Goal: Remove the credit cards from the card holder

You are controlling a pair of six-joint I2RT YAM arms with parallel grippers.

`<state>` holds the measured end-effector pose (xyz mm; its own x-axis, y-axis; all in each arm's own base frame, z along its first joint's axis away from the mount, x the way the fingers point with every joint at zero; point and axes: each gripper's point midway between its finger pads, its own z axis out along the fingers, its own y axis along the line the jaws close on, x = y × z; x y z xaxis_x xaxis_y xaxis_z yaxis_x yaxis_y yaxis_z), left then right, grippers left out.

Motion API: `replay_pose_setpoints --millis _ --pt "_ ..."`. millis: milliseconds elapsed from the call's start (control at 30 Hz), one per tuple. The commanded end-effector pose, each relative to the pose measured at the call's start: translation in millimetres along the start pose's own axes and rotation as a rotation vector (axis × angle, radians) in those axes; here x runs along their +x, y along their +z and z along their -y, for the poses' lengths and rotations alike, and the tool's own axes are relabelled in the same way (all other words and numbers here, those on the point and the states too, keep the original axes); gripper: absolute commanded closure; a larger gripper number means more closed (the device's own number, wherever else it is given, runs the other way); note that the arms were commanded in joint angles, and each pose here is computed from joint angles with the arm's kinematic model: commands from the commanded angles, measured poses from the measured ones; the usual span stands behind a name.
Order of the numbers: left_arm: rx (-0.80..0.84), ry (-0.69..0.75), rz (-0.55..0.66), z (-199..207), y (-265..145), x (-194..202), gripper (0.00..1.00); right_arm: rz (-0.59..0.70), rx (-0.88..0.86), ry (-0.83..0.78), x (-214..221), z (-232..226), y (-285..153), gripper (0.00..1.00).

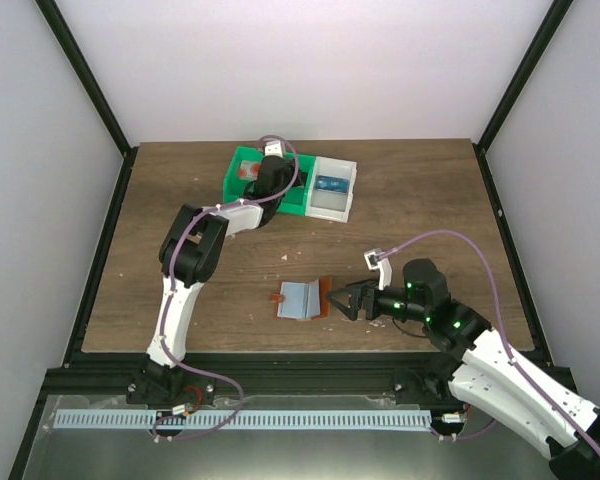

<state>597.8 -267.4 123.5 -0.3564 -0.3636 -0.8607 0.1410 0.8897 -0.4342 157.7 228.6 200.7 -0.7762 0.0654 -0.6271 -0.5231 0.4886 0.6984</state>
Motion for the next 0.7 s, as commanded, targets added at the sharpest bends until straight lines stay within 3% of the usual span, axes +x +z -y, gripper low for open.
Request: replay_pose_setpoints --millis 0,167,400,567,667 --pt "0.026 0.049 -0.021 3 6 5 0.82 0.046 -0.024 -0.019 -18 -14 -5 0.00" --pt "0.056 0.054 -0.025 15 2 -7 0.80 0.048 -0.020 -0.007 -17 -13 -5 0.00" --pt "0.151 0.048 -0.039 48 -19 -40 0.66 0.060 -0.003 0.014 -20 -11 -6 0.00" --pt "0.169 0.019 -0.153 61 -53 -51 0.56 0.049 0.013 0.051 -19 -6 -2 0.01" --pt "0.194 0.021 -0.217 66 -83 -51 0.54 0.003 -0.010 0.074 -18 -11 5 0.07"
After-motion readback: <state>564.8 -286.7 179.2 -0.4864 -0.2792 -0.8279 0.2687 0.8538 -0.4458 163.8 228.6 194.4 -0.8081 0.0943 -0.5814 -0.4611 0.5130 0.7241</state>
